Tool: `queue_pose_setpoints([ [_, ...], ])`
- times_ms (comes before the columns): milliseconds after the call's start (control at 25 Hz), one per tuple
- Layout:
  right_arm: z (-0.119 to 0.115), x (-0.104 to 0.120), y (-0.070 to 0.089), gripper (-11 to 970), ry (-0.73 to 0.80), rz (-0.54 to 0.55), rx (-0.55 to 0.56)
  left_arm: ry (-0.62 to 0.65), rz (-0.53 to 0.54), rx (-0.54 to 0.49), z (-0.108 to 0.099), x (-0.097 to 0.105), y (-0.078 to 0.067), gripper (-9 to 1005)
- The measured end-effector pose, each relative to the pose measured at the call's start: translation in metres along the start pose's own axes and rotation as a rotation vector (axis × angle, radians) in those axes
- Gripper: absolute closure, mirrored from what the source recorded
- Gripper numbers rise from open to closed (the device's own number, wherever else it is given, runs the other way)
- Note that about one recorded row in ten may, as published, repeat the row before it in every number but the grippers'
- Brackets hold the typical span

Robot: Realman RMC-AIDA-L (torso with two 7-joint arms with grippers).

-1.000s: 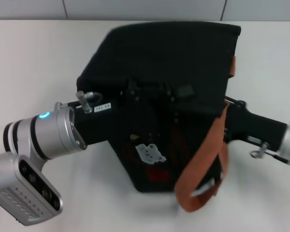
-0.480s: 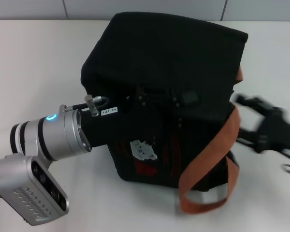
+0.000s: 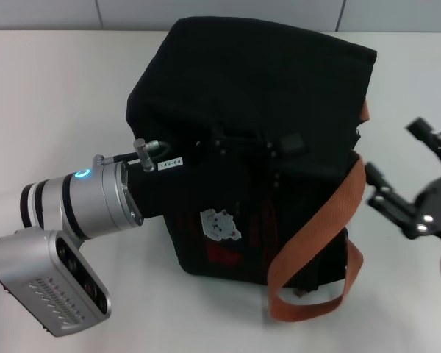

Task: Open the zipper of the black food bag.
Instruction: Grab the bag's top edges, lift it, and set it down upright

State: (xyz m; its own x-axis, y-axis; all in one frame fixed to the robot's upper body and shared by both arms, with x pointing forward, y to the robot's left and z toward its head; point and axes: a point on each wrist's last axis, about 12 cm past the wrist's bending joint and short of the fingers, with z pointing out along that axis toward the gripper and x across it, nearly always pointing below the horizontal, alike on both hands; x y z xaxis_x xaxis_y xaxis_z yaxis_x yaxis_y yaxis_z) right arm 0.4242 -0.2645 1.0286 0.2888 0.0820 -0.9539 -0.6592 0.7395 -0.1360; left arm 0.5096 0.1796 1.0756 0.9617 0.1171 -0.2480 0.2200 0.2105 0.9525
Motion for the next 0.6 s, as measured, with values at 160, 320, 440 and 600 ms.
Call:
queue_pose_setpoints([
  [160,0.013,0.009,0.005,142,0.043,-0.058,0.009,-0.001,0.0,0.0,0.001,0.0,0.0,876],
  [320,0.023,0.015,0.006,145,0.074,-0.093,0.027,0.0,0.001,-0.001,0.001,0.001,0.001,876],
  [440,0.025,0.015,0.004,146,0.07,-0.11,0.078,-0.003,0.001,-0.004,0.001,0.0,0.001,875],
  [600,0.025,0.014,0.005,148,0.061,-0.127,0.108,-0.003,0.0,-0.005,0.001,0.0,0.001,875],
])
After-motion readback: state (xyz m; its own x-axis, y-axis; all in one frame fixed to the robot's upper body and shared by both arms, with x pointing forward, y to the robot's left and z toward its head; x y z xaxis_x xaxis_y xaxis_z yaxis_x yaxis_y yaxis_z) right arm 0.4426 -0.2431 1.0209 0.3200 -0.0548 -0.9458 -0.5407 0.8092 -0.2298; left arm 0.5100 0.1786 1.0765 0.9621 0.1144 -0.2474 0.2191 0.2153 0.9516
